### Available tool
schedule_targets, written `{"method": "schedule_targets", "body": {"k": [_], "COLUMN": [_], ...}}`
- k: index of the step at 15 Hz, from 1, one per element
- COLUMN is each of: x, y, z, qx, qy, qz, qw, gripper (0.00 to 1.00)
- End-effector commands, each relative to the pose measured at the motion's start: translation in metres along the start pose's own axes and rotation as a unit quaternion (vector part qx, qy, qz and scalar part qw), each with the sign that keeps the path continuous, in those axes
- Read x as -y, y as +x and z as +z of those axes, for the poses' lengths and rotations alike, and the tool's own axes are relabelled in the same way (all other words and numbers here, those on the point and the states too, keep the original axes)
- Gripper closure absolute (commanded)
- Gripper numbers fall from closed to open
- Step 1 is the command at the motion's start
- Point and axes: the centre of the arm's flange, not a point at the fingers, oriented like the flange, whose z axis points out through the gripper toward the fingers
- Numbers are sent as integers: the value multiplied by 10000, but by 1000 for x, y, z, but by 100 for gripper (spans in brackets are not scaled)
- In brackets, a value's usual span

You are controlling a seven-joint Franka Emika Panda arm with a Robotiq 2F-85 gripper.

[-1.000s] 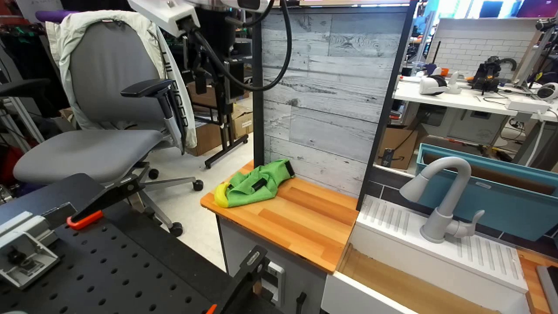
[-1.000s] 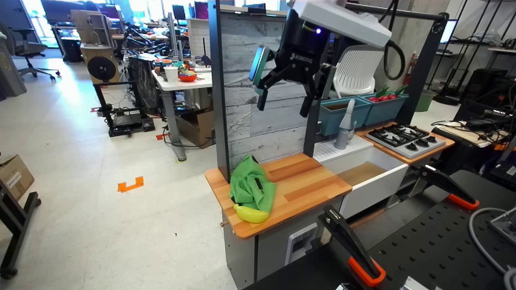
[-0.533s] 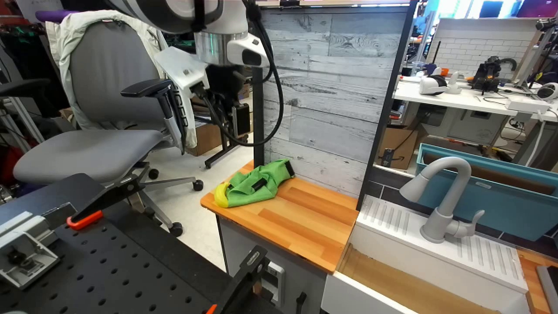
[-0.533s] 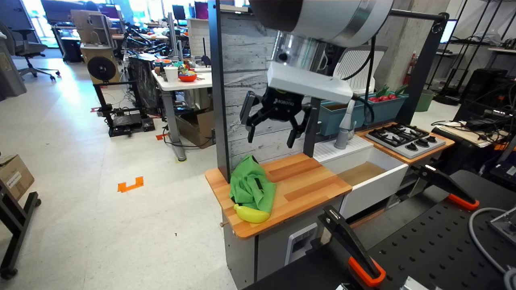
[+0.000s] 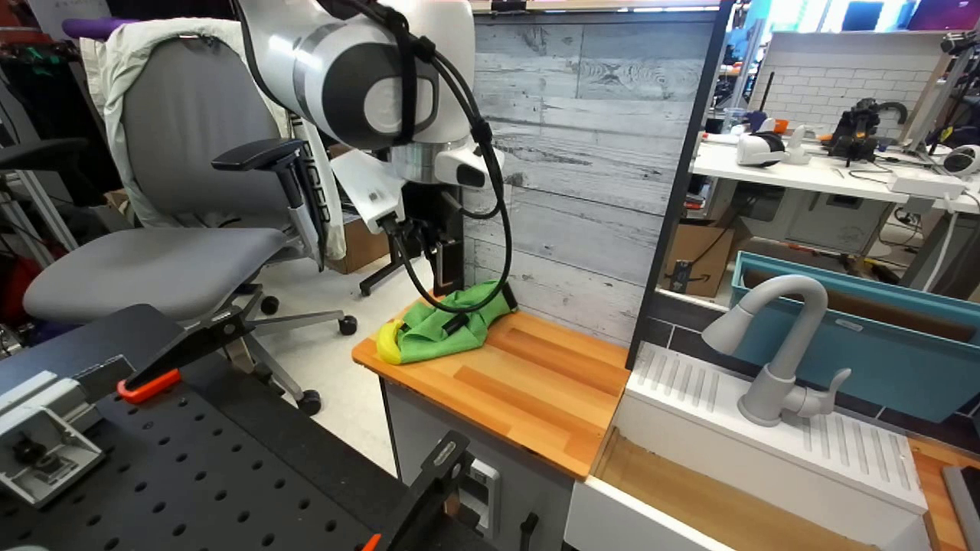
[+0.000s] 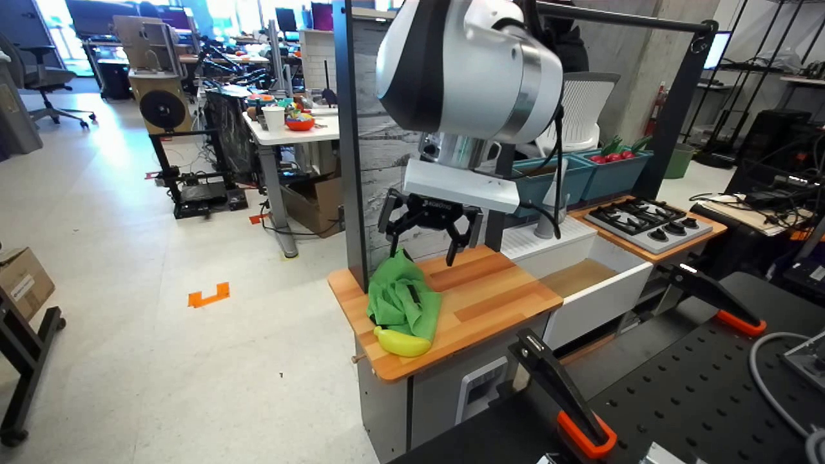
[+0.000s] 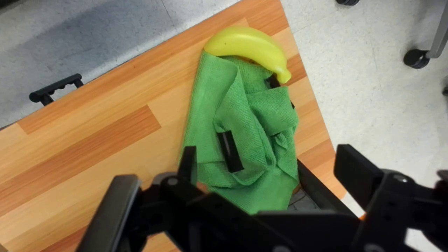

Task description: Slide the green towel to the right.

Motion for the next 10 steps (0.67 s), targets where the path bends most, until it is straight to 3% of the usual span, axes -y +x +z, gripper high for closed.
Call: {"method": "schedule_targets", "body": {"k": [1, 10], "x": [7, 11], "y": [33, 49], "z": [33, 96], "qx": [-54, -52], "qy": [-88, -207], "qz": [200, 263], "qw": [9997, 9994], "gripper": [0, 0]}}
